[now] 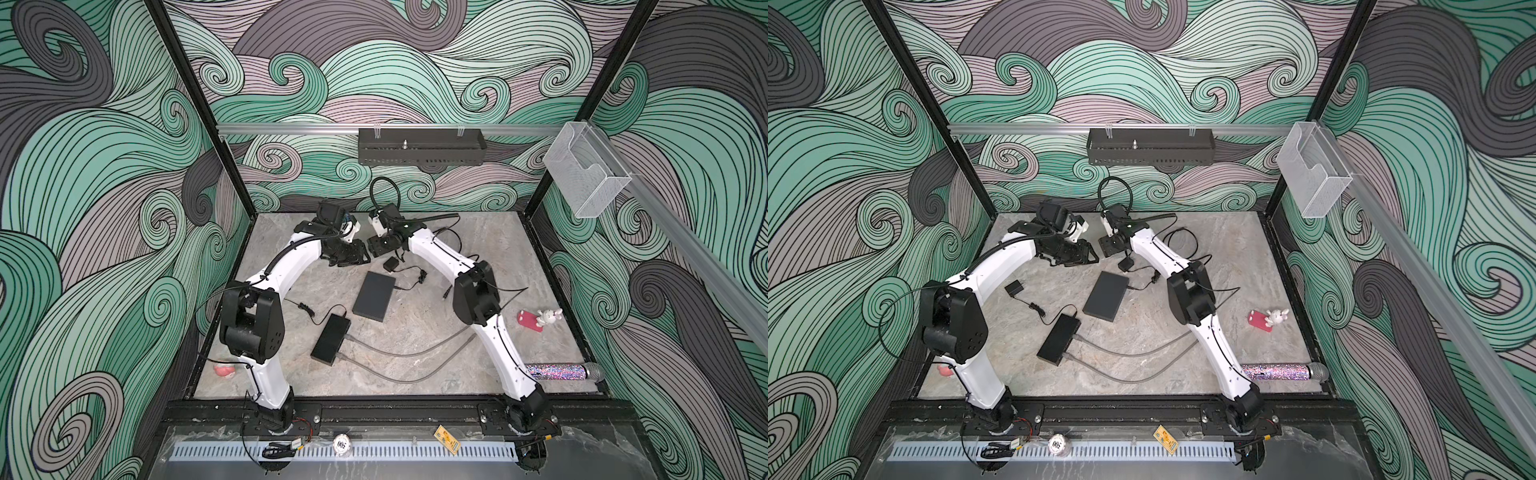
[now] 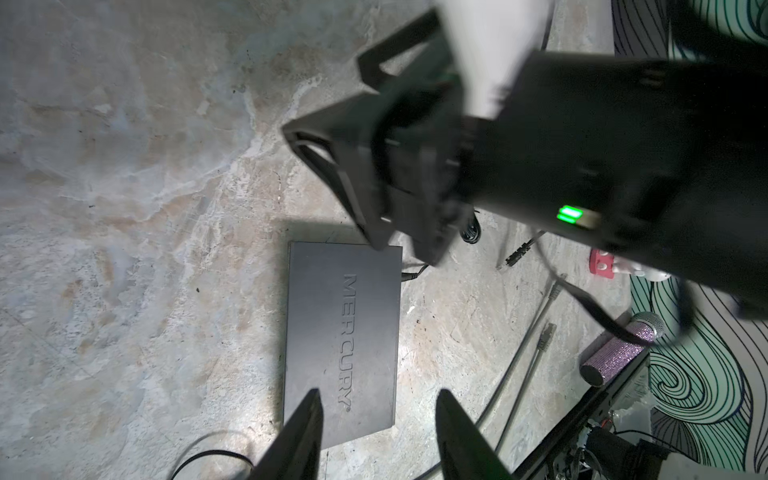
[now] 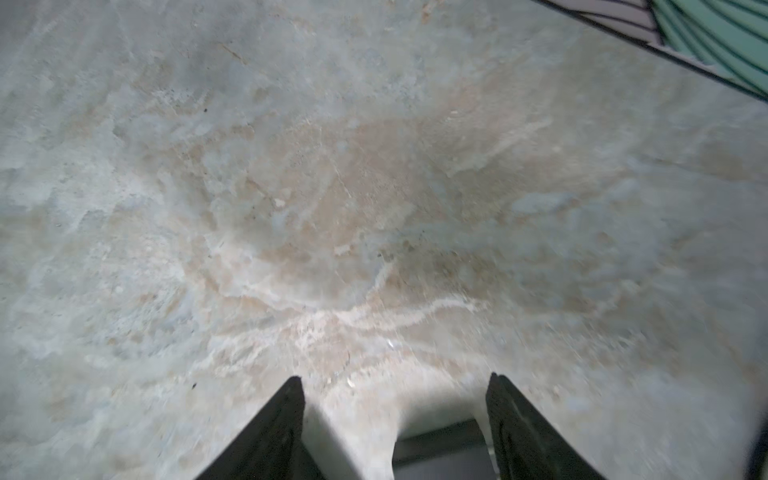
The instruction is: Insert the plug into the switch port
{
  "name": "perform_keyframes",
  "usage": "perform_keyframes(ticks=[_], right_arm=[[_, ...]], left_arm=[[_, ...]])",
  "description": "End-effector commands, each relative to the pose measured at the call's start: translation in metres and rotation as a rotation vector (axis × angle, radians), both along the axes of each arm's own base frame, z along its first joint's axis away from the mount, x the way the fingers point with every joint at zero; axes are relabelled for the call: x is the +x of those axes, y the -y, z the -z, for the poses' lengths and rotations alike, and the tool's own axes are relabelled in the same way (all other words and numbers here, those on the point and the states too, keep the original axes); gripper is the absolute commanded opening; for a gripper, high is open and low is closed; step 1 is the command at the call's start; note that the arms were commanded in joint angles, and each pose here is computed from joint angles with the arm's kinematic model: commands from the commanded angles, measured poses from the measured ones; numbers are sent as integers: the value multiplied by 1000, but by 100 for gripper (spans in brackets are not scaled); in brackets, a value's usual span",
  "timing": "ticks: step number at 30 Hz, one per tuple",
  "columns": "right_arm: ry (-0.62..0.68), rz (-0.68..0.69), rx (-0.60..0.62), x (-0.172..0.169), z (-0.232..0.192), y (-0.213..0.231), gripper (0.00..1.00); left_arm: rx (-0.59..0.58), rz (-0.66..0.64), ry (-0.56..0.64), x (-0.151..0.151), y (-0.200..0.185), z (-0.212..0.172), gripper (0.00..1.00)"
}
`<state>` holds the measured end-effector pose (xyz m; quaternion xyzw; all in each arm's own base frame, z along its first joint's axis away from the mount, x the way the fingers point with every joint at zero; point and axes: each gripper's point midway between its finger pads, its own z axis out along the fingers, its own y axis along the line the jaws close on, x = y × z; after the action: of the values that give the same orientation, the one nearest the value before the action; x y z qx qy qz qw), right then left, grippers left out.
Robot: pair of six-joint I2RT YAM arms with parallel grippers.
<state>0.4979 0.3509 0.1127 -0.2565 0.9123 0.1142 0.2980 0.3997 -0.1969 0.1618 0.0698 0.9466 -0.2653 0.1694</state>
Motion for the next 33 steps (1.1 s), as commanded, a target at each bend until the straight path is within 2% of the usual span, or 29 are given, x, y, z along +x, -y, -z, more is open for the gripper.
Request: perform_keyframes(ticks=[1,4,8,11,18,22,33], right_arm=[[87,100,99,-24,-73,34,70],[-59,174,198,-69,-52,55,67],[-265,138,309,-122,-20,50,61],[-364,124,345,-137,-1,42,58],[-422,63,346,-126,30,24,58],[-449,58,304,-121,51,20,58],[-459,51,276,-107,70,13,58]], left_arm=[[-9,-18,-55,1,1,20,43],[18,-38,-115,1,-2,44,33],[78,-64,-164,-4,-10,69,33],[73,-77,-216,-14,-10,79,35],[77,-113,-305,-56,-22,110,36],[62,-124,-350,-72,-22,123,36],[33,-112,-366,-79,-17,130,36]])
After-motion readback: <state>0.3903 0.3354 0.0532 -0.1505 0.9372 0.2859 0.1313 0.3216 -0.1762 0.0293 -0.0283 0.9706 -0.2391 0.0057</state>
